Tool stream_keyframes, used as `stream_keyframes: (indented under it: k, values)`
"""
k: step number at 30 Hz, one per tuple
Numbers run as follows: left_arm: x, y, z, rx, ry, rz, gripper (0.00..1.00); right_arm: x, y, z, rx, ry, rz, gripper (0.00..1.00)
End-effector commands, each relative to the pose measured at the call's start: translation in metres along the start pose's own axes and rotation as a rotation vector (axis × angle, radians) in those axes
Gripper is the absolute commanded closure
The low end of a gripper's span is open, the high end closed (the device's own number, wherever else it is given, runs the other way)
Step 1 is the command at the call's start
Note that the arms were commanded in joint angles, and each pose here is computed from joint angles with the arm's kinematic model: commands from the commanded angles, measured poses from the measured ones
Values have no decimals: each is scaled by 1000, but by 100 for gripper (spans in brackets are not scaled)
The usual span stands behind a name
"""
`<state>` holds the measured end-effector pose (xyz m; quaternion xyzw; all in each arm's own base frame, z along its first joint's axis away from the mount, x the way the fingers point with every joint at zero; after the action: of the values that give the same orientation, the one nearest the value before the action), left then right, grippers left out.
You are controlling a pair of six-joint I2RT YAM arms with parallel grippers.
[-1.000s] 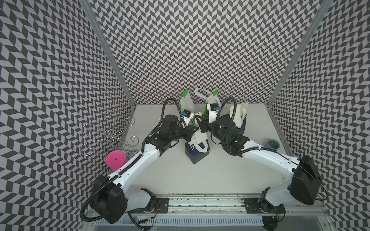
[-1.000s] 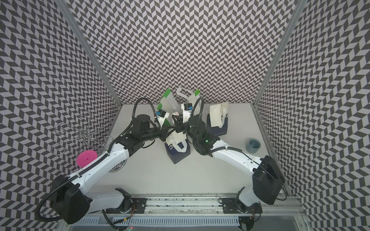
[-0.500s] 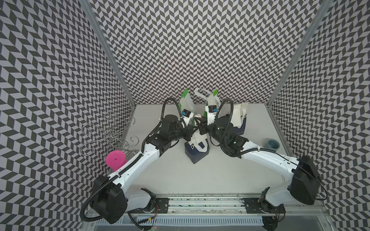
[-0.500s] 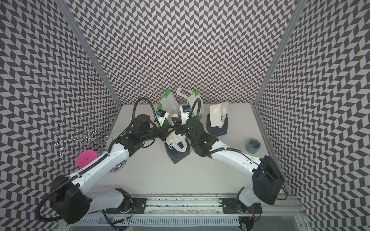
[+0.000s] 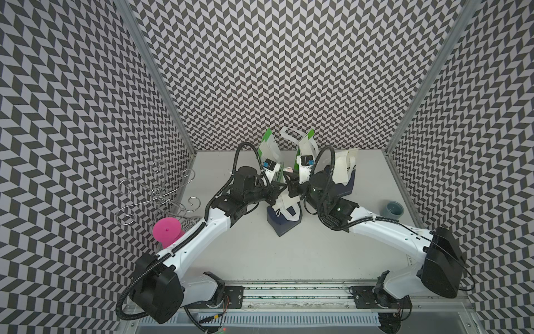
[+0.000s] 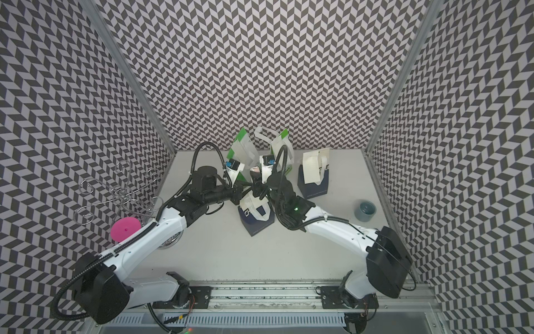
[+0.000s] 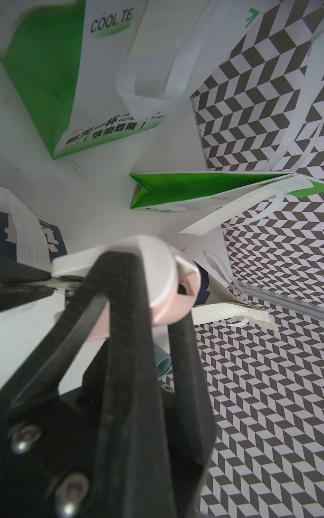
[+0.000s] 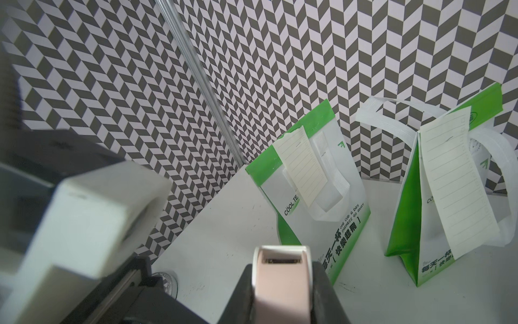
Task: Staple the receipts to the bags
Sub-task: Place the stapler in the takeout bag.
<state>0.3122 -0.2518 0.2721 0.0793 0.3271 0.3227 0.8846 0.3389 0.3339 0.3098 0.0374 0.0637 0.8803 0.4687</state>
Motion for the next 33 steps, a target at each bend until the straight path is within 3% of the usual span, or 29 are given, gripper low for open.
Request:
stream_keyframes:
  k: [1, 17, 22, 25, 28, 33]
  values:
    - [-14, 11, 20, -84, -35, -49, 100, 3, 6, 7, -29, 14, -7, 97]
    - [-17, 17, 25, -113, -66, -79, 100, 11, 21, -21, 44, 60, -28, 95]
    - [-26, 21, 24, -123, -101, -127, 100, 17, 27, -31, 64, 51, 25, 92]
    - [-32, 24, 23, -124, -126, -151, 100, 23, 31, -27, 67, 50, 65, 80]
    - [-38, 30, 23, -121, -161, -173, 100, 22, 46, -14, 63, 52, 91, 61]
    - [-51, 33, 18, -86, -209, -238, 100, 12, 89, 13, -47, 56, 124, 40]
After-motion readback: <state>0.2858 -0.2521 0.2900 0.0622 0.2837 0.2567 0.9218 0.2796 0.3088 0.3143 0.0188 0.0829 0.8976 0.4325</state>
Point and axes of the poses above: each gripper's point midway between its finger pads, its own y axis back along the fingers, its own x axis along the line the jaws close on, z = x × y, the point moved 1 cm from there along y, back along the fingers, and after that the axes turned 15 degrees about y, right-handed, at the moved point
